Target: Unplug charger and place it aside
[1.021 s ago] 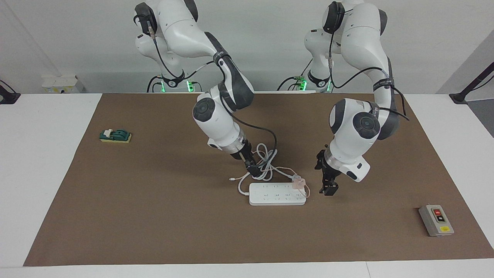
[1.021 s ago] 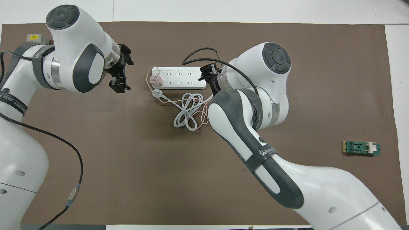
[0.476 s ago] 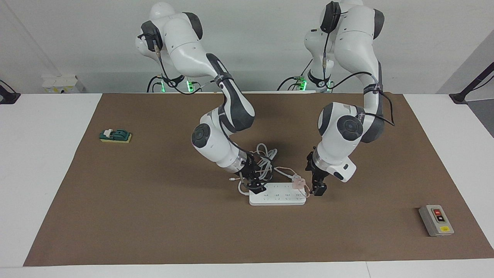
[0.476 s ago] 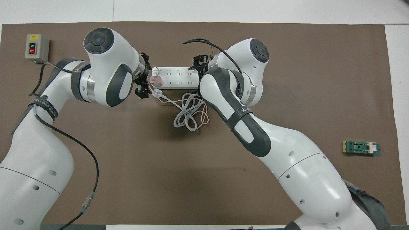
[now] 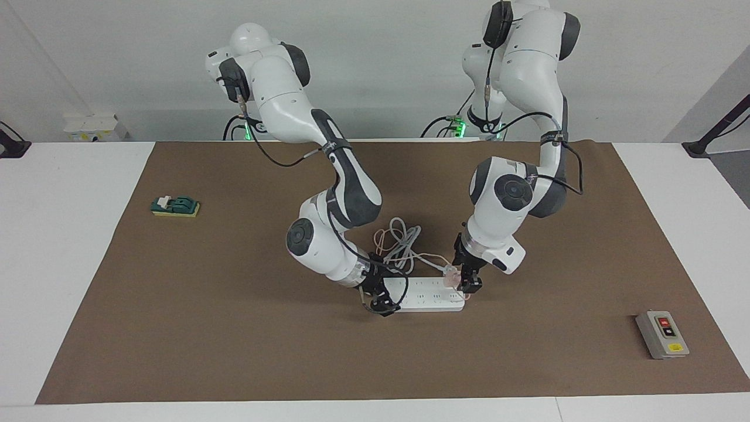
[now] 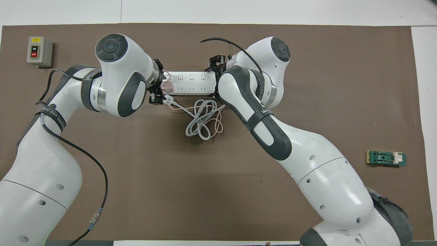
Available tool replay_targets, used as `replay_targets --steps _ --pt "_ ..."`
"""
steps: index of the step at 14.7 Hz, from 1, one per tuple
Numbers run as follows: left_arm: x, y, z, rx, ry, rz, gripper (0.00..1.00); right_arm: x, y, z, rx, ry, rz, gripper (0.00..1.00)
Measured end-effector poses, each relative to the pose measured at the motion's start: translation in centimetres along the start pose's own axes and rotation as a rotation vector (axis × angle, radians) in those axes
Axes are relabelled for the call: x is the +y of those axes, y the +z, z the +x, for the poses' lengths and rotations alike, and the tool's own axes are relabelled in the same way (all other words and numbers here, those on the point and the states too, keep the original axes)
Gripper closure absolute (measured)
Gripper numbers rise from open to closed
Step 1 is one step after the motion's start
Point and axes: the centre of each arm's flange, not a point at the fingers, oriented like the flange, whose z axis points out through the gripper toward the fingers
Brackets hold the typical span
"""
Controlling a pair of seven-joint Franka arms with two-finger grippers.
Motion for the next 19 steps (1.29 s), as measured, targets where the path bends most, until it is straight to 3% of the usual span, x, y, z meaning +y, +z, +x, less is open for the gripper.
replay_targets --steps 8,10,11,13,15,19 --pt "0.2 -0.3 -0.4 -0.010 -0.011 -0.026 0.30 0.1 1.5 1.2 0.008 0.012 -0.012 0.00" --pt "0.2 -0.3 -0.6 -0.013 -0.009 -0.038 0.50 0.1 1.5 1.2 0.006 0.015 -0.012 0.03" --pt "0.1 -0.1 -0.7 -0.013 -0.009 -0.038 0.50 0.1 1.5 1.2 0.005 0.017 -0.011 0.04" --pt "-0.1 0.3 -0.7 -0.013 -0.008 -0.038 0.63 0.1 1.5 1.3 0.002 0.020 -0.012 0.04" --pt "-0.2 0.5 -0.8 -0.012 -0.007 -0.038 0.68 0.1 1.5 1.4 -0.005 0.022 -0.011 0.04" --pt "-0.3 0.5 -0.8 -0.012 -0.005 -0.041 0.69 0.1 1.5 1.4 -0.007 0.023 -0.011 0.04"
